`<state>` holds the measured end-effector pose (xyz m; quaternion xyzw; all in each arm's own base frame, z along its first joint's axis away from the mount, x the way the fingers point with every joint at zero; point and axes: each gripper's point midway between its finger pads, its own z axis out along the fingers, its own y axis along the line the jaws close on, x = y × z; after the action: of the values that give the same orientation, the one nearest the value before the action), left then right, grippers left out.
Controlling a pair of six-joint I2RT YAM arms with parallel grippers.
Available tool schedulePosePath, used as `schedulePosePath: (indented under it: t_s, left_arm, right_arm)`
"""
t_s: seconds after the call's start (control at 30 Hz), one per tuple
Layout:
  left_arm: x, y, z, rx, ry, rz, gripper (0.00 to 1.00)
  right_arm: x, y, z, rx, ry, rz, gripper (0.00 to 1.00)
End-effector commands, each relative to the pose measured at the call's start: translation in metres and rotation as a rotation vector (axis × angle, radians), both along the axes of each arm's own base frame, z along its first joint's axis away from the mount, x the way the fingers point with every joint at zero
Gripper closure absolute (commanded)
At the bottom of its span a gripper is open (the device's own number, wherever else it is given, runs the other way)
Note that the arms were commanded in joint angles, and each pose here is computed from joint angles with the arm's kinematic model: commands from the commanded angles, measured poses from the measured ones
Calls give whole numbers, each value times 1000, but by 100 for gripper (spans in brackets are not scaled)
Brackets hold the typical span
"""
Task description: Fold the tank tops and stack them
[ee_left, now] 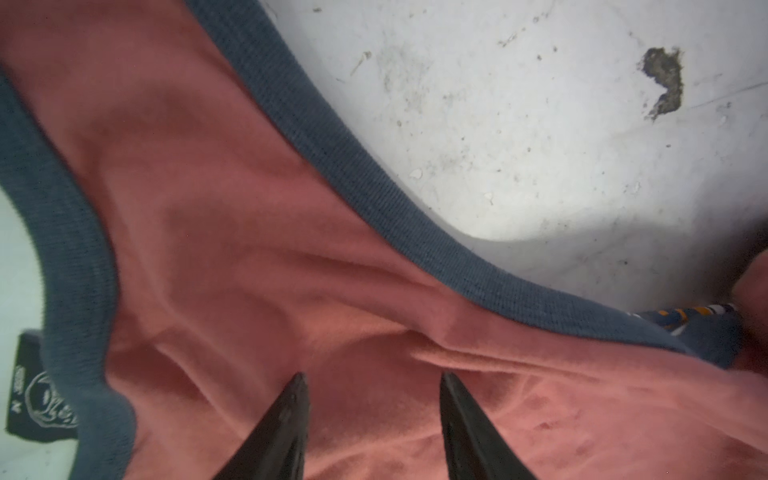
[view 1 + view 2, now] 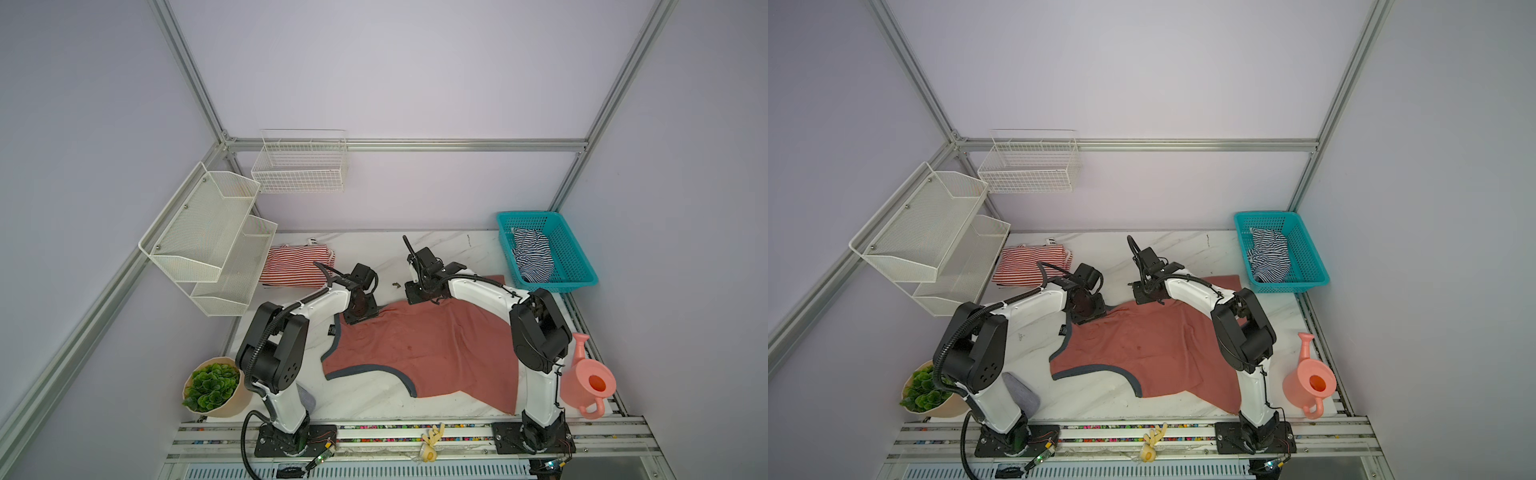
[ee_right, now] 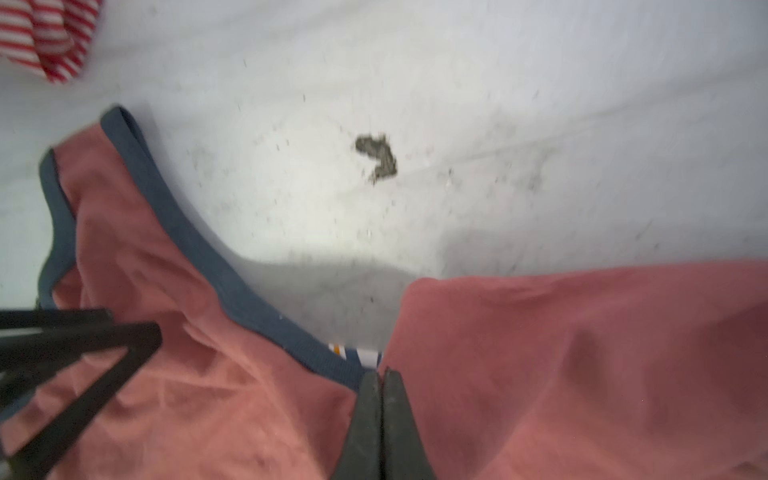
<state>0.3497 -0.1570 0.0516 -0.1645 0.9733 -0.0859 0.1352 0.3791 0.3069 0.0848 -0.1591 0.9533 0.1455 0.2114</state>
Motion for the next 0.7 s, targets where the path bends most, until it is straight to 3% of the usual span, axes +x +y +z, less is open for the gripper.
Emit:
schedulePosePath:
  t_s: [0.0,0.1,0.17,0.3,0.67]
  left_arm:
    - [-10,8,2,12,5,17,49]
    - [-13,9,-1,16,14,15,49]
    - [-14,8,-4,15,24,14,49]
    - [-17,8,-8,14,37,14,49]
    - [-18,8,-8,14,36,12,49]
  right_arm:
    - [-34,-4,3,41,78,35,100]
    - [-59,-13,-12,15,150,55,100]
    - [-68,-21,-20,-20,179,55,73]
    - [-63,-27,-15,-59,153,42,53]
    - [-17,0,15,-23,19,44,49]
